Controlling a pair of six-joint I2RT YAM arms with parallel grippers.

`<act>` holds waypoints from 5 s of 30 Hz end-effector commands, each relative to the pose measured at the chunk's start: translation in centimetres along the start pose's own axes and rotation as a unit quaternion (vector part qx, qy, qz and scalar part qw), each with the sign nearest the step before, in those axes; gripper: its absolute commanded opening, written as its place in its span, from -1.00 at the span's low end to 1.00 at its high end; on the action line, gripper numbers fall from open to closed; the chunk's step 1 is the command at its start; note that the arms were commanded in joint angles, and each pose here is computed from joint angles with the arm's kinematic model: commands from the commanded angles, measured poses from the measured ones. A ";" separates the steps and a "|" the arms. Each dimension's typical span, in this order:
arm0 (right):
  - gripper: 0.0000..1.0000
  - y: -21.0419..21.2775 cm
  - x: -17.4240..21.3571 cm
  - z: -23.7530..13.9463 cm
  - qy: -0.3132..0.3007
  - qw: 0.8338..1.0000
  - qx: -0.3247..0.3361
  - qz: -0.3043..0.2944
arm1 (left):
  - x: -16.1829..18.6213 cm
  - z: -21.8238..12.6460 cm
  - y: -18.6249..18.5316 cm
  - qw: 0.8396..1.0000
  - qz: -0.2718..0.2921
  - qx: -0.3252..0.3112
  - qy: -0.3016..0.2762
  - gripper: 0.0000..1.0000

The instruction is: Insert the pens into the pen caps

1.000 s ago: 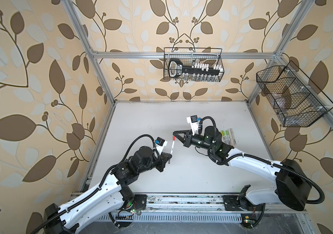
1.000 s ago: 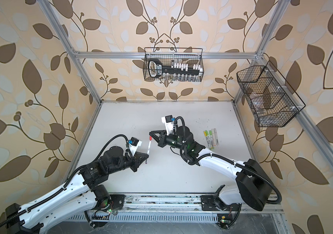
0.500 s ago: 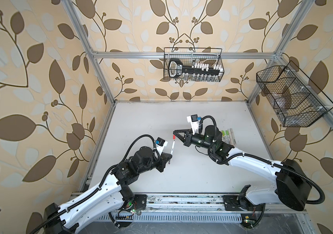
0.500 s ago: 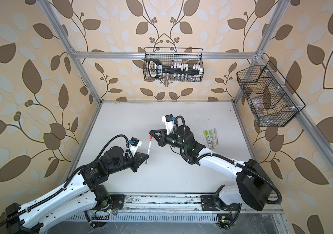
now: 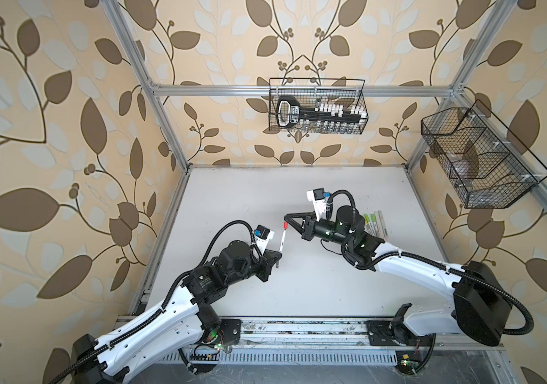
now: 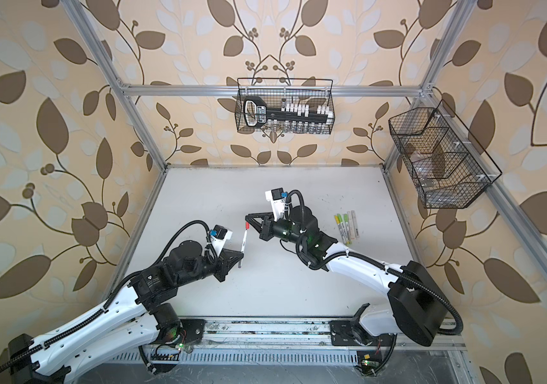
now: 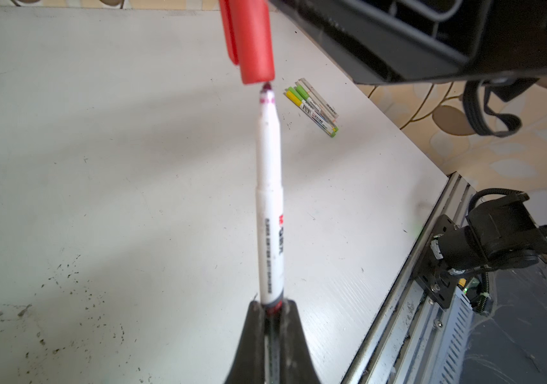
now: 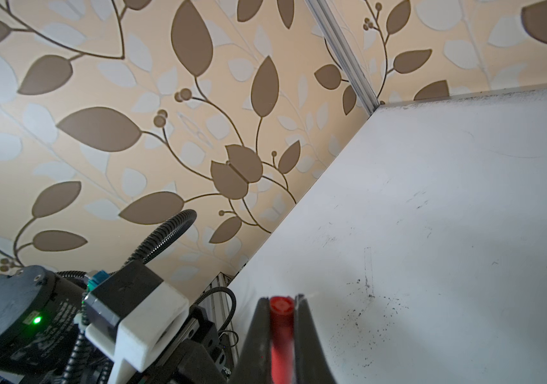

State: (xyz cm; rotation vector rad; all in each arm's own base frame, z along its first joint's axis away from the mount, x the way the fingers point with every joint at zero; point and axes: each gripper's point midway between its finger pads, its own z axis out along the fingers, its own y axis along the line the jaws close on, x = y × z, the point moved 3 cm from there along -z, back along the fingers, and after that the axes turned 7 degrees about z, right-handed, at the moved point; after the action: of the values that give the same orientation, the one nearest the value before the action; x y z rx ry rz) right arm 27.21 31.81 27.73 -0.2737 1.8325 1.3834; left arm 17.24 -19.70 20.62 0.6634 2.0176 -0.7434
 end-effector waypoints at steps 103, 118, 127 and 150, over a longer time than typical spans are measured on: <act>-0.90 2.0 0.7 1.5 0.004 0.999 -0.039 -0.007 | -2.2 -2.2 0.3 0.998 0.015 -0.027 -0.057 -1.00; -0.91 1.8 2.5 0.2 -0.005 1.000 -0.012 0.014 | -4.1 -3.1 0.8 0.993 0.036 -0.055 -0.101 -1.00; -0.92 1.9 3.0 -0.2 -0.008 1.000 -0.008 0.028 | -5.5 -3.5 0.8 0.989 0.053 -0.066 -0.117 -1.00; -1.00 1.4 6.6 -1.1 0.090 0.992 -0.078 0.039 | -11.4 -6.3 -5.1 0.970 0.149 0.074 -0.178 -1.00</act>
State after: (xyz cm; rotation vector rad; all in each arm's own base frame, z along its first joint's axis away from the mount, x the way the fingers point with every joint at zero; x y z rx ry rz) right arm 22.53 33.22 25.60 -0.3868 1.8338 1.5531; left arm 16.61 -20.32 29.15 0.8234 1.7299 -0.7289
